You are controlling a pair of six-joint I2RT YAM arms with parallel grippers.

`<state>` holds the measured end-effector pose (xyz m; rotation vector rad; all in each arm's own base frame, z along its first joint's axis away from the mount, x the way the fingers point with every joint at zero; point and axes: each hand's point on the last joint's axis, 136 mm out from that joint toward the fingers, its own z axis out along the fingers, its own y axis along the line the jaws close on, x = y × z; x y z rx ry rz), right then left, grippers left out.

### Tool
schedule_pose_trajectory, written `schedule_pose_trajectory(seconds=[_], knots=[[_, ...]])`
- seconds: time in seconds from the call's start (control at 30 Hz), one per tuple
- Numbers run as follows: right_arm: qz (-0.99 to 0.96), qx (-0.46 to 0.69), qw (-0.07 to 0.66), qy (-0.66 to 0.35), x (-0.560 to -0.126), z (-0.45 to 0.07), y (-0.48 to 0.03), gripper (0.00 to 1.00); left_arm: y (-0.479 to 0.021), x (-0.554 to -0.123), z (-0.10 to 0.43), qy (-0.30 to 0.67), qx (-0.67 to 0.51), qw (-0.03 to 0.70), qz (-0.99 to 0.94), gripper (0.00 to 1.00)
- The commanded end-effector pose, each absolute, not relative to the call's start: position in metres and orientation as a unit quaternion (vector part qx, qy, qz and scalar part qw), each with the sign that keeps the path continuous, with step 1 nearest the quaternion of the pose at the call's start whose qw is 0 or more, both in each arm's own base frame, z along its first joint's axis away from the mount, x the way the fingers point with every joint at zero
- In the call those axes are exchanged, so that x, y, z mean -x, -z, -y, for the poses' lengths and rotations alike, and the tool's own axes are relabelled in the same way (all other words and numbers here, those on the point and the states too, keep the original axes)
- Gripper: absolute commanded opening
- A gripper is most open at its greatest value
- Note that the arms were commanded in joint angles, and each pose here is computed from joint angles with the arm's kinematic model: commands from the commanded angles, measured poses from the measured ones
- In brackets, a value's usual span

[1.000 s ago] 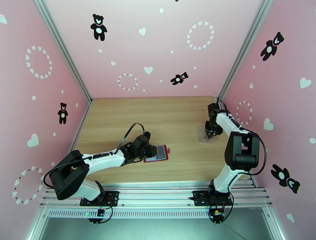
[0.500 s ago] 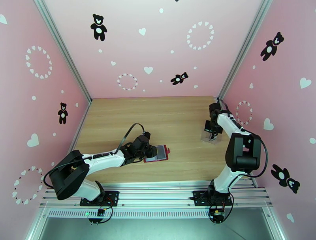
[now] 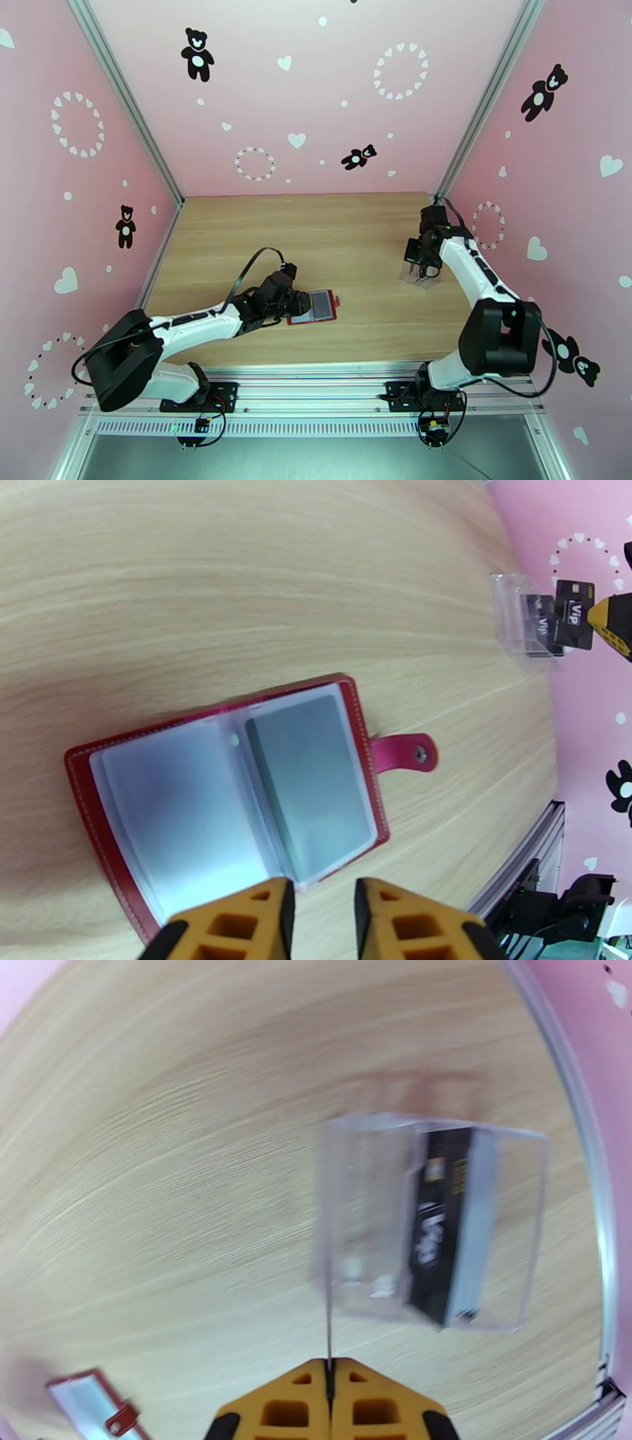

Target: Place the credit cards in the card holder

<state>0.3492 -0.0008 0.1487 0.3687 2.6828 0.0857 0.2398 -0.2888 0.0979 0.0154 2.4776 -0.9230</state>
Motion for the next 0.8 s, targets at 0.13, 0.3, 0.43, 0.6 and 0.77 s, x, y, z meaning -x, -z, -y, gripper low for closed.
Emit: schedule_pose_trajectory(seconds=[0.13, 0.3, 0.43, 0.6, 0.77], knots=[[-0.933, -0.004, 0.26, -0.247, -0.314, -0.115, -0.195, 0.0, -0.131, -0.227, 0.275, 0.369, -0.032, 0.29, -0.882, 0.28], [-0.882, 0.116, 0.264, -0.372, -0.262, -0.187, -0.224, 0.0, -0.168, -0.2, 0.272, 0.45, -0.07, 0.314, -0.833, 0.29], [-0.84, 0.177, 0.257, -0.443, -0.226, -0.222, -0.245, 0.0, -0.196, -0.182, 0.267, 0.5, -0.094, 0.337, -0.792, 0.33], [-0.805, 0.225, 0.231, -0.499, -0.191, -0.252, -0.253, 0.0, -0.229, -0.167, 0.263, 0.546, -0.117, 0.362, -0.746, 0.51], [-0.781, 0.249, 0.213, -0.532, -0.17, -0.272, -0.259, 0.0, -0.24, -0.162, 0.266, 0.569, -0.128, 0.365, -0.725, 0.55]])
